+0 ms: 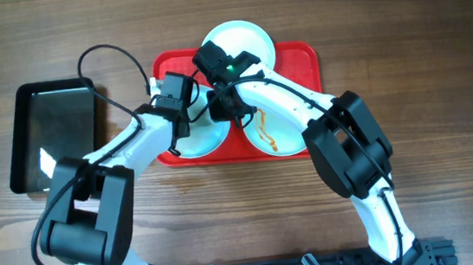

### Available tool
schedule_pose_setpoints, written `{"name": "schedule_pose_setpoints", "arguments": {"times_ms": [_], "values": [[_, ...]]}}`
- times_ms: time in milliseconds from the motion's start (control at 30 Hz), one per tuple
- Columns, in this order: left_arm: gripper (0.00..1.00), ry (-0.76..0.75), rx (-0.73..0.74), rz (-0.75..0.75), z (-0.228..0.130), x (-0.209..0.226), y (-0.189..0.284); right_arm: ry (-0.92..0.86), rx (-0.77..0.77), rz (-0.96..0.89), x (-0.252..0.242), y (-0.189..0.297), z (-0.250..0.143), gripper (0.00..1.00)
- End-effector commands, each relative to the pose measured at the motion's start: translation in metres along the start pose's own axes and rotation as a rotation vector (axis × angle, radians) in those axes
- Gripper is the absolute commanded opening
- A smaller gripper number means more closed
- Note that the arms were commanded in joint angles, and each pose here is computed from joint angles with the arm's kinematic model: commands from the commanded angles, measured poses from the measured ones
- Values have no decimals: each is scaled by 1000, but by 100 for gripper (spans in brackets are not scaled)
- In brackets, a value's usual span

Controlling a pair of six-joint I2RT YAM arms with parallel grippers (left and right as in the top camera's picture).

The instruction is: Clean dirty plates on tray and stack at the side

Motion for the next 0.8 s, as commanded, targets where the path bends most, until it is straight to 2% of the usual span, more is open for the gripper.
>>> {"name": "schedule_pose_setpoints", "arguments": {"times_ms": [0, 300, 500, 567, 600, 667, 767], "values": [[4, -46, -3, 273, -8, 32, -10, 21, 87, -97, -20, -34, -20, 4], [4, 133, -215, 224, 31, 20, -5, 20, 90, -99, -21, -34, -21, 4], [4, 86, -284, 154, 37, -8, 26, 21, 89, -98, -21, -34, -21, 4], [4, 43, -293, 43, 35, -28, 45, 21, 89, -98, -20, -34, -20, 4], [4, 8, -274, -96, 29, -46, 58, 21, 89, -99, -21, -34, -21, 4], [4, 59, -224, -241, 21, -61, 67, 20, 96, -91, -20, -34, -21, 4], [4, 108, -121, -338, 7, -70, 65, 18, 111, -71, -17, -34, -23, 4]]}}
Point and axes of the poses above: each gripper's point midway between its finger pads, its own y axis back along the fingers, its own x axis along the line the jaws close on, z = x × y, the point moved 5 cm from there along y, back along the fingers, and after that the axes turned 7 degrees about -y, right-handed, at the moved point
